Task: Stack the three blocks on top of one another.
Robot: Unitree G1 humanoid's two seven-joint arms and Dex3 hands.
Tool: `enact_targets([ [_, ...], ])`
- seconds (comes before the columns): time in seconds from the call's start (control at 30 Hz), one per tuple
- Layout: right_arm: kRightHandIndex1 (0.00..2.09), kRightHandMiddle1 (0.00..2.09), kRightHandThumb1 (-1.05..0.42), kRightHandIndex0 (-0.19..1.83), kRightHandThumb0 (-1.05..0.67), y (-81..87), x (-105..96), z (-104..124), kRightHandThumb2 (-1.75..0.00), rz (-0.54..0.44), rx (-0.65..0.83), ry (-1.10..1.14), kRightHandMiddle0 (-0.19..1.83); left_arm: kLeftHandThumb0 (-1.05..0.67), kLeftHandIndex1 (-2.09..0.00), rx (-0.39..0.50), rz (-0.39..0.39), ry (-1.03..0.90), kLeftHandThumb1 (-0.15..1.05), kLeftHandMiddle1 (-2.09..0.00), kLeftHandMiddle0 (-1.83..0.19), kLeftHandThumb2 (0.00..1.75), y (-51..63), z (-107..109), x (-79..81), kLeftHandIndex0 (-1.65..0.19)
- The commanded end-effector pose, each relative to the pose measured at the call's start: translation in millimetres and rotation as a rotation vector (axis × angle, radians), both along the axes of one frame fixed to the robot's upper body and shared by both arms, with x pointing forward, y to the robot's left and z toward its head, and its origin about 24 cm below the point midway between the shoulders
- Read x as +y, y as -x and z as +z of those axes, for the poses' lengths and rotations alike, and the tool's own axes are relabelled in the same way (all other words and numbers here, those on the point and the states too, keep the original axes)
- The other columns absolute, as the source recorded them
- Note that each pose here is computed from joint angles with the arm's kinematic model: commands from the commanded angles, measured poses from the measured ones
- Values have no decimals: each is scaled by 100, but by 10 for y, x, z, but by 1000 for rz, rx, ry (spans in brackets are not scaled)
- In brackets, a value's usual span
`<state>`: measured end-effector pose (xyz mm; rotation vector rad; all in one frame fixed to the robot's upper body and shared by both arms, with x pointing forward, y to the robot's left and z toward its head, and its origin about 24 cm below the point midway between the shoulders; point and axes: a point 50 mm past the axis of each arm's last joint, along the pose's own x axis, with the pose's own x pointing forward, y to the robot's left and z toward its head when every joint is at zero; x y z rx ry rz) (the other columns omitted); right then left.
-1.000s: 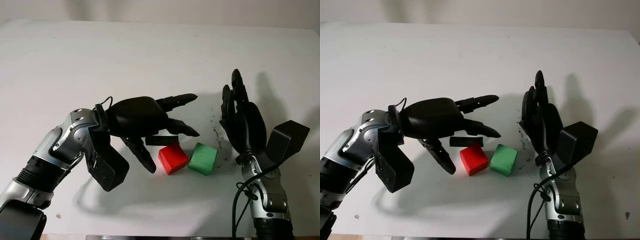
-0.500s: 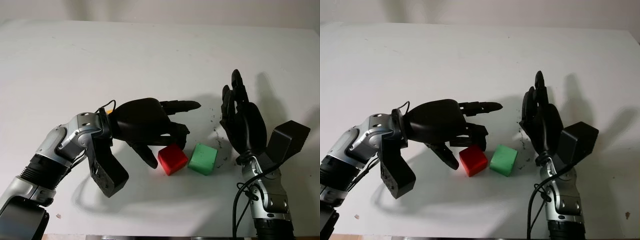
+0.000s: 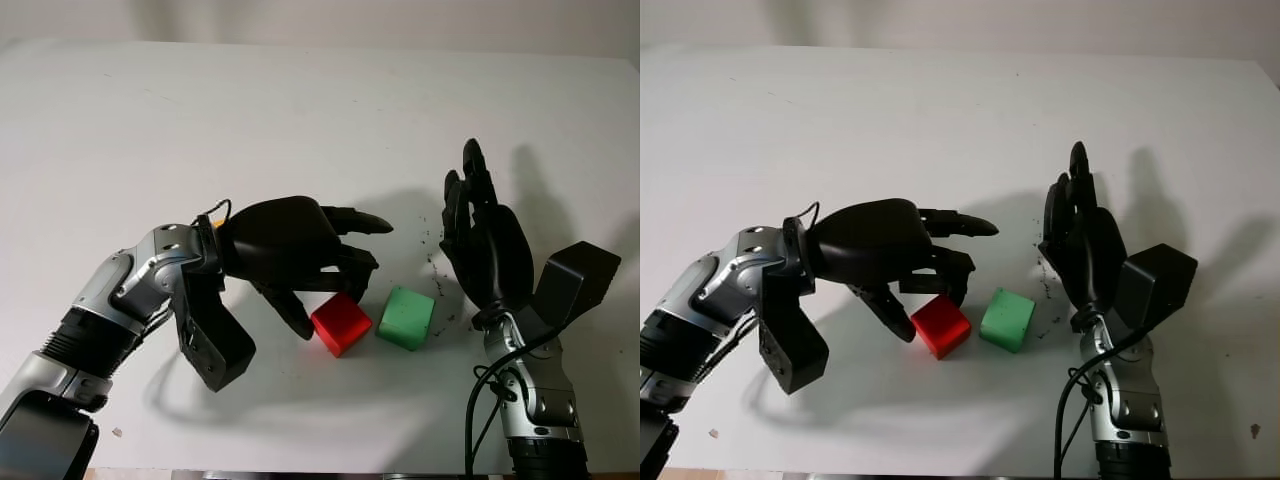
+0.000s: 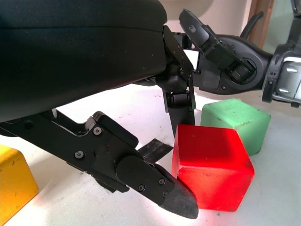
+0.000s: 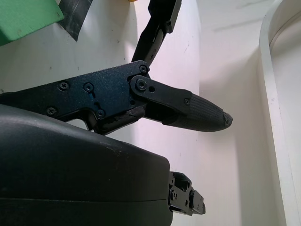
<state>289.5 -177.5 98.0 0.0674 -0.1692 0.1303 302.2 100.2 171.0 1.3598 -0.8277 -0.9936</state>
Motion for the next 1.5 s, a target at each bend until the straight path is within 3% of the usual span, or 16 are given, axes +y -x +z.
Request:
enact_targets([
  [0.0,0,0,-105,-19,-67,22,-40,0,-72,-5,-7,12,-19,-58,-129,34,-5,13,90,-21,-11,7,25,-27,-13,-64],
  [0.23,0,0,-105,-19,-65,25,-45,-5,-73,-7,-7,8,-19,-49,-137,69,67,25,95,-24,-5,6,-29,22,99,-53],
  [0.47,0,0,-105,-19,-66,20,-37,-11,-72,-6,0,13,-19,-42,-132,25,187,22,95,-17,-8,5,-201,191,293,-50],
  [0.6,0,0,-105,-19,-66,25,-38,-14,-72,-6,3,19,-19,-42,-122,-2,241,21,94,-10,-14,5,-292,202,387,-50],
  [0.73,0,0,-105,-19,-65,34,-44,-13,-72,-11,3,17,-19,-43,-127,-14,275,-3,97,-7,-16,6,-350,194,442,-43],
  [1.03,0,0,-105,-19,-66,29,-43,-19,-71,-6,2,22,-19,-44,-139,-23,286,11,98,-6,-17,6,-401,187,448,-36],
  [1.3,0,0,-105,-19,-66,39,-39,-17,-72,-12,1,25,-19,-46,-130,-2,274,9,97,-5,-17,5,-384,135,375,-41],
  [1.47,0,0,-105,-19,-66,41,-41,-20,-72,-16,1,15,-19,-47,-136,-14,255,37,97,-5,-17,5,-377,127,340,-39],
])
